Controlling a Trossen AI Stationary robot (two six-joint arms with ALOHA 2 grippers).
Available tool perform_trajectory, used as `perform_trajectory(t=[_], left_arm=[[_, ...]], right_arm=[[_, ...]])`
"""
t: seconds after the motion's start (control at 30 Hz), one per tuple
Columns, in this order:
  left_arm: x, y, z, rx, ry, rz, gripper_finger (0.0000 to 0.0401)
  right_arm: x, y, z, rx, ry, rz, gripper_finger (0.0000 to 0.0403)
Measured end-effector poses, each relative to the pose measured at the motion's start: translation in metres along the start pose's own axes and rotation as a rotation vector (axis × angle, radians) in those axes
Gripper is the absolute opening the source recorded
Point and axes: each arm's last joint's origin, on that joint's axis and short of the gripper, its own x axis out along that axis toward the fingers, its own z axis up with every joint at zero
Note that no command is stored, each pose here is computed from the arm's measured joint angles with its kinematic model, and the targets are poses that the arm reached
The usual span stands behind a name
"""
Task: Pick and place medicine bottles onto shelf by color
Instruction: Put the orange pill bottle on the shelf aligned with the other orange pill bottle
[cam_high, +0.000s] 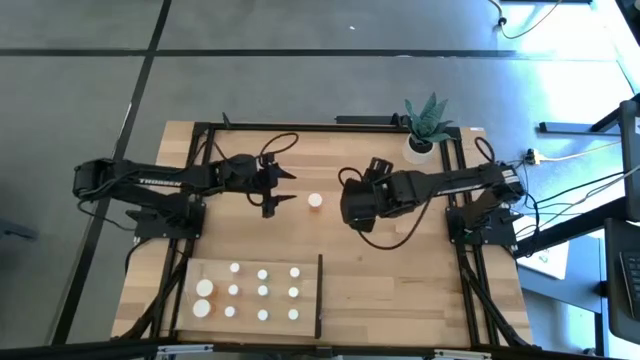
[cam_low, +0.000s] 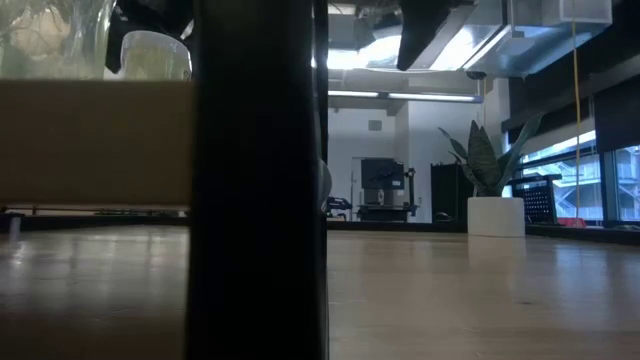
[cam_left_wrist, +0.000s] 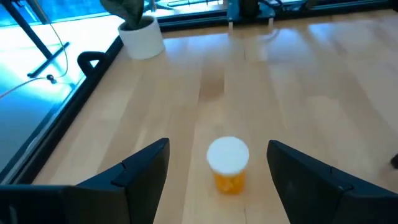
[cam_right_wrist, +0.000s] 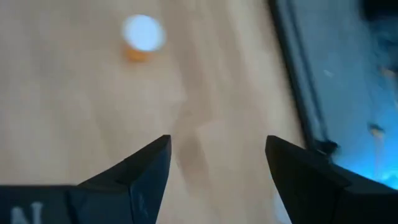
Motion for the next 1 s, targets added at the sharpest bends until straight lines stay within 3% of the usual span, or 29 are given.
perform_trajectory(t=[0.4, 1.0], left_arm=[[0.037, -0.001, -0.018, -0.015, 0.038, -0.011, 0.0263], [0.041, -0.003, -0.023, -0.036, 0.06, -0.044, 0.0263]], right_arm=[[-0.012, -0.004, -0.022, -0.068, -0.277, 0.478, 0.0262], [-0.008, -0.004, -0.027, -0.075, -0.316, 0.477, 0.0262]])
